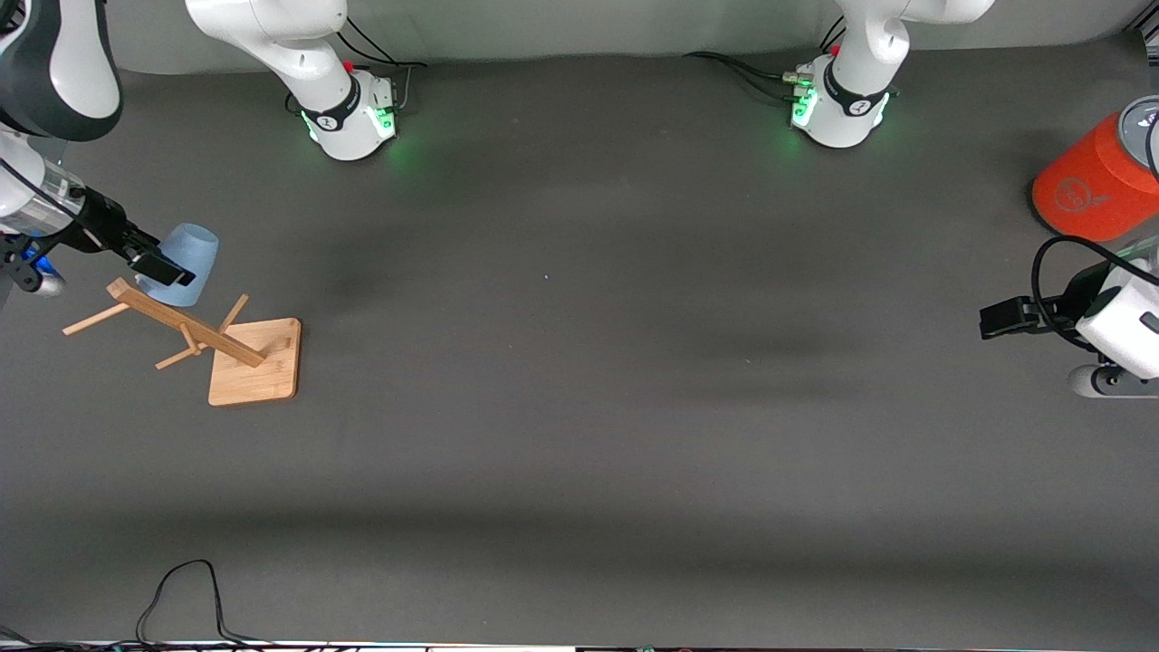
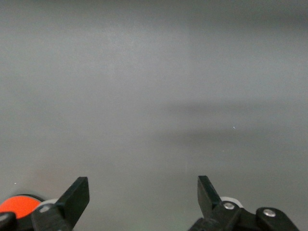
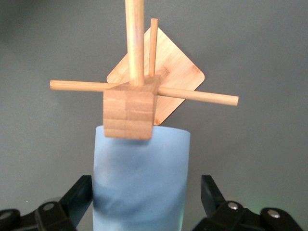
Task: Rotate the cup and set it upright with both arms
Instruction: 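Pull the blue cup off the stand peg with the right gripper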
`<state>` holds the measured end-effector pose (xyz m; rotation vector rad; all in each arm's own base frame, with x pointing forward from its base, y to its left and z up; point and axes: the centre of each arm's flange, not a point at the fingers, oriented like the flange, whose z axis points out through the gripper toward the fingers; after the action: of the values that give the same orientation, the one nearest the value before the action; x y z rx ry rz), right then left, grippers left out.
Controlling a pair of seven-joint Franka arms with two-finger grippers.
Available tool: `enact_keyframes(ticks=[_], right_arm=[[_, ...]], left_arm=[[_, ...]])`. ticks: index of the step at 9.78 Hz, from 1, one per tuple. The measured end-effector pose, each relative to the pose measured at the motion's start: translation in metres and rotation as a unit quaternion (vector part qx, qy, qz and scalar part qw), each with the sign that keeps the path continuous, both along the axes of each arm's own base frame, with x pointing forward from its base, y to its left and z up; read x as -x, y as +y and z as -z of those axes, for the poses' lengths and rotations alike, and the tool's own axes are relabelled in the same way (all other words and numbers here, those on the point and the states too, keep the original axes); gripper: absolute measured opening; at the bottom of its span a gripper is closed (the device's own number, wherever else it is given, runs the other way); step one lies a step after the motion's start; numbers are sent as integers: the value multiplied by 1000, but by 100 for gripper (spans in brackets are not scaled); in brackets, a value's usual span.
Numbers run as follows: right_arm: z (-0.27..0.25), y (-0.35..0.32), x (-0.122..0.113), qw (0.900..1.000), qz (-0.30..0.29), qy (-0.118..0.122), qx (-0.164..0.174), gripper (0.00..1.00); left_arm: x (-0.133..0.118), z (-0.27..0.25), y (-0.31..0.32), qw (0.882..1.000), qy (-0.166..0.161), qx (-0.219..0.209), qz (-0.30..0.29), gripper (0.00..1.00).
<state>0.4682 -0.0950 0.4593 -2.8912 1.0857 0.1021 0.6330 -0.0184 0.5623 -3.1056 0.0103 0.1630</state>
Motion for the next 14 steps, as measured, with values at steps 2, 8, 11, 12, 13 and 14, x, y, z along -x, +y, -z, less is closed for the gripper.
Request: enact_keyframes(ticks=[2,8,11,12,13,14], right_arm=[[7,0,-2,1000,3,0,-3,100],[9,1,-4,1000,4,-3,-4,80],[-14,31,4,1000,13,7,-8,80],[-29,55,11,1000,24,10,-10,80],[-45,82,20,999,36,12,-10,80],[-61,111,29,999,50,13,-10,80]], left_arm=[[0,0,0,1000,0,0,0,100],[0,0,0,1000,0,4,-1,100],[0,0,0,1000,0,5,-1,100],[0,0,1,1000,0,5,-2,100],[0,0,1,1000,0,5,-2,100],[0,0,1,1000,0,6,-2,100]])
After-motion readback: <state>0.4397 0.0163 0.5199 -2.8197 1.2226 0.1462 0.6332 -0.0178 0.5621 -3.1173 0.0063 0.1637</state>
